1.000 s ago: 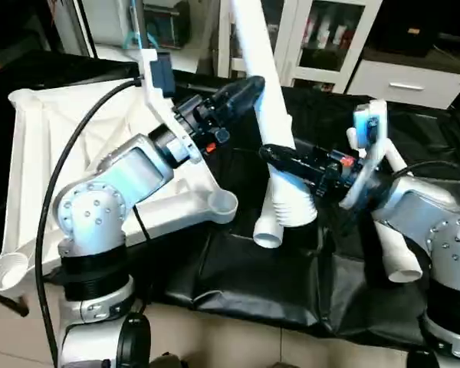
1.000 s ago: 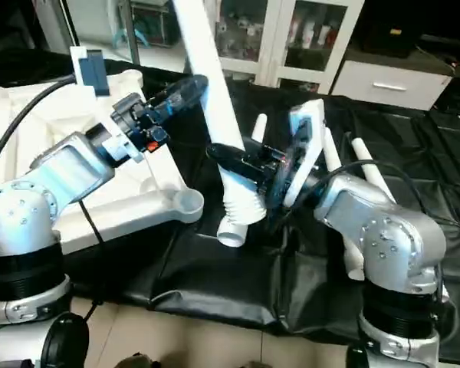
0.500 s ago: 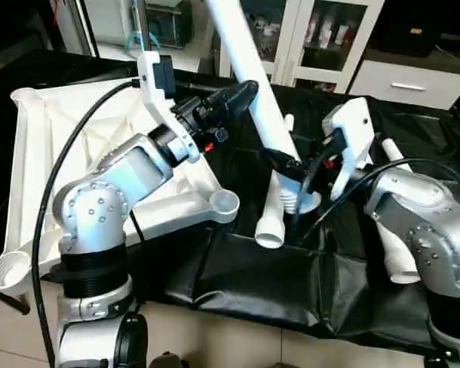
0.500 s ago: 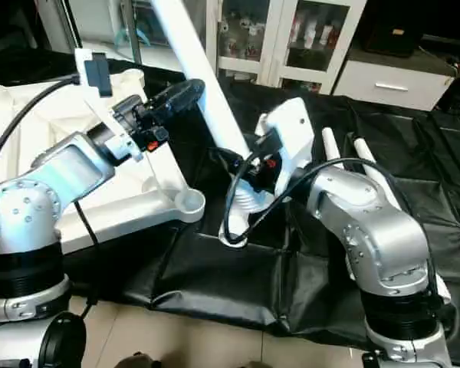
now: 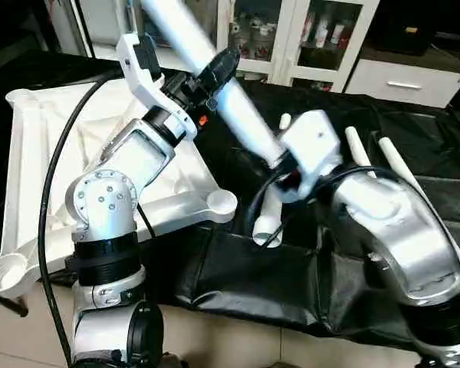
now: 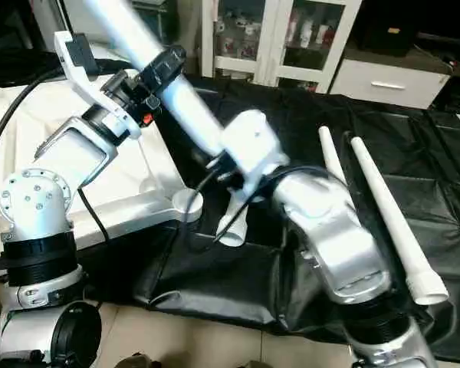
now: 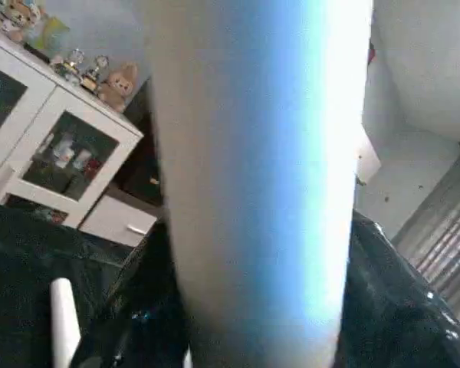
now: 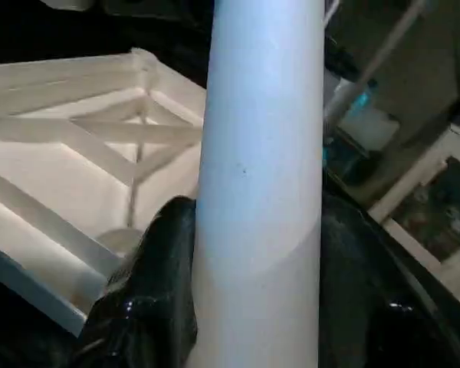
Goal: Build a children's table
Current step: Pick table leg
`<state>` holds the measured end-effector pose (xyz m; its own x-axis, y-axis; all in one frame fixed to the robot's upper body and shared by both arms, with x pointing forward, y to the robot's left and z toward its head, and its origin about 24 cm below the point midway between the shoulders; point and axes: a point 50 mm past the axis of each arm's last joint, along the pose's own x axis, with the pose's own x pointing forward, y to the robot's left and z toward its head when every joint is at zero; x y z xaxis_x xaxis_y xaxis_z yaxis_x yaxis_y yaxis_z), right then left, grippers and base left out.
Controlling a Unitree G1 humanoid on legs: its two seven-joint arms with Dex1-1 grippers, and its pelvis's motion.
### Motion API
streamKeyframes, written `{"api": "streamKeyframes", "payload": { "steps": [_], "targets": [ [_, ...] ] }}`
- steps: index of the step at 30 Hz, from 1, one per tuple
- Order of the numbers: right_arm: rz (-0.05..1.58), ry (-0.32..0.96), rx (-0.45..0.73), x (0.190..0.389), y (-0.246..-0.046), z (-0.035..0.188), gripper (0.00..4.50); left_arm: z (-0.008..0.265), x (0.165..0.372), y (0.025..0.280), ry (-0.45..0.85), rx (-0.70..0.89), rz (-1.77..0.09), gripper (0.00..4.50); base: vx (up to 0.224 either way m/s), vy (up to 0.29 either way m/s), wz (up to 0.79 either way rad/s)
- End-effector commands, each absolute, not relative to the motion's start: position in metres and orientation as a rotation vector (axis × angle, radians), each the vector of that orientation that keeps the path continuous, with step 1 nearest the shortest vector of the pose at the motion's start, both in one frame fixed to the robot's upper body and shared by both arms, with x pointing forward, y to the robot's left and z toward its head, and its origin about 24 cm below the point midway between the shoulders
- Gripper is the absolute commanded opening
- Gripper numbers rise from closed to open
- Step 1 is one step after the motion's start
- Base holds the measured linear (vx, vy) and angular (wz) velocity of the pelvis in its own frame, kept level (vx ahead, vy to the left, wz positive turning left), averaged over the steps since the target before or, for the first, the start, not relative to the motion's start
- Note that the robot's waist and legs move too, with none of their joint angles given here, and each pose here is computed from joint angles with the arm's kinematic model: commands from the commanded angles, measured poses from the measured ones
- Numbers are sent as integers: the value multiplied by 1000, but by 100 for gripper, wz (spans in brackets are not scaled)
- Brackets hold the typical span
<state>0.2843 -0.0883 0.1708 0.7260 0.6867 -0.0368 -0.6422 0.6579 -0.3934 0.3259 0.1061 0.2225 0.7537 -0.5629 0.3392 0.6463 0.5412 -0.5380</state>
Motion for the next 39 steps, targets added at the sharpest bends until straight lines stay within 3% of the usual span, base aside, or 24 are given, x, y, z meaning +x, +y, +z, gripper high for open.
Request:
{"api": "streamKeyframes", "payload": {
  "steps": [1, 9, 14, 18, 22, 23, 27, 28, 31, 39],
  "targets": [
    [734, -175, -433, 286, -87, 179, 184, 230, 324, 99, -143, -704, -765, 297, 0, 0, 0],
    [637, -229, -530, 292, -85, 183, 184, 228, 327, 101, -135, -666, -716, 355, 0, 0, 0],
    [520, -316, -728, 298, -87, 190, 184, 226, 324, 100, -127, -695, -731, 355, 0, 0, 0],
    [488, -339, -822, 299, -88, 187, 184, 227, 326, 100, -127, -727, -716, 355, 0, 0, 0],
    [473, -350, -839, 299, -88, 187, 184, 227, 327, 101, -124, -743, -703, 355, 0, 0, 0],
    [468, -353, -844, 300, -88, 187, 184, 227, 327, 102, -122, -748, -700, 327, 0, 0, 0],
    [435, -360, -867, 302, -90, 187, 184, 225, 328, 102, -112, -770, -685, 314, 0, 0, 0],
    [431, -360, -868, 303, -91, 187, 184, 225, 328, 102, -113, -777, -688, 284, 0, 0, 0],
    [426, -365, -876, 304, -91, 188, 184, 225, 327, 101, -117, -787, -685, 277, 0, 0, 0],
    [434, -367, -878, 304, -89, 186, 184, 225, 328, 103, -117, -804, -666, 206, 0, 0, 0]
  ]
}}
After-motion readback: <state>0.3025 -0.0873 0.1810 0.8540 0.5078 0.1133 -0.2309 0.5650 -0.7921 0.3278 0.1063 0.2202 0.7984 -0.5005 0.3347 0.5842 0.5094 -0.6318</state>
